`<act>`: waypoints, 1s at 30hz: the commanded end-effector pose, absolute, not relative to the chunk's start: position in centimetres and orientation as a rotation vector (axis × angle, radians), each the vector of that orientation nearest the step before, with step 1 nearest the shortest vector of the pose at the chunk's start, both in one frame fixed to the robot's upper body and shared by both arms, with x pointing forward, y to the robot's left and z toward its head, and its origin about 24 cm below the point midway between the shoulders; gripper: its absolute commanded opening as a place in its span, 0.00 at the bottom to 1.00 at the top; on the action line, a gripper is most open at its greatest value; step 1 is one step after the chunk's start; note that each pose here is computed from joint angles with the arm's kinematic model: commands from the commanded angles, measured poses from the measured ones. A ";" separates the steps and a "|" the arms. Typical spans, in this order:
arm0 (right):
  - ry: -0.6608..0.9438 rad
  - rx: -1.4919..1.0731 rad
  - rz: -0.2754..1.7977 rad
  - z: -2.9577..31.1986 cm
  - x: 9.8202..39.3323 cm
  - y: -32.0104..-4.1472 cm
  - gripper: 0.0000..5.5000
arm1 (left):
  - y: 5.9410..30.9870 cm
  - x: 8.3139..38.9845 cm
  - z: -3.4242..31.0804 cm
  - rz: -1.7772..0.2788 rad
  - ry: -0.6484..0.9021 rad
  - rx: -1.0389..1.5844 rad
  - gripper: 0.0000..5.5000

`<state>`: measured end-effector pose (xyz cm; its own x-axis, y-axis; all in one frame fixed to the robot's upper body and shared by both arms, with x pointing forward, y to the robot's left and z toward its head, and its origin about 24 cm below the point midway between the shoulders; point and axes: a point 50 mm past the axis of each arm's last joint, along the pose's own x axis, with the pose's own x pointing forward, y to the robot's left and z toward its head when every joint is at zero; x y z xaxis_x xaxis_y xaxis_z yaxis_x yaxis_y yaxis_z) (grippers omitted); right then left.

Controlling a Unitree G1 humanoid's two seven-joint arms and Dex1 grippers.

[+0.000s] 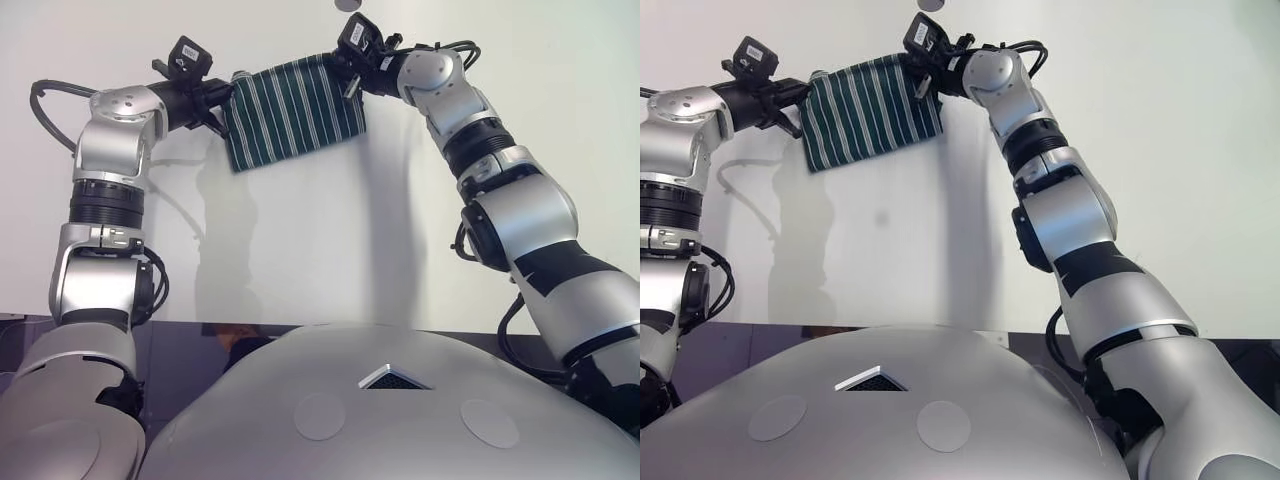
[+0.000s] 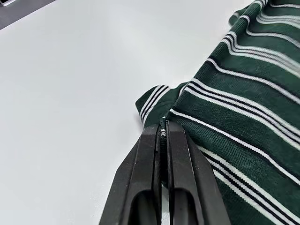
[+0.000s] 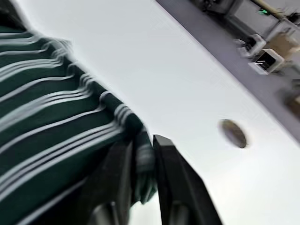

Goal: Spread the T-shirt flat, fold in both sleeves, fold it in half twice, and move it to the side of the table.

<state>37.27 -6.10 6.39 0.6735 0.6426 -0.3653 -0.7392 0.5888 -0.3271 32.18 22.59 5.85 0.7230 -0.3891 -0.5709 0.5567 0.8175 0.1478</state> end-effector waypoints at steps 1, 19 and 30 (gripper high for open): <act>0.040 -0.421 0.638 9.3 38.7 -6.5 0.15 | 22.6 32.9 5.5 -0.431 0.529 0.328 0.00; 0.709 -0.251 0.784 -1.4 32.9 -6.3 0.01 | 25.3 35.4 11.7 -0.023 0.089 0.112 0.12; 0.811 0.161 -0.581 -7.2 20.5 -33.4 0.01 | 25.1 32.0 8.6 0.016 0.124 0.091 0.12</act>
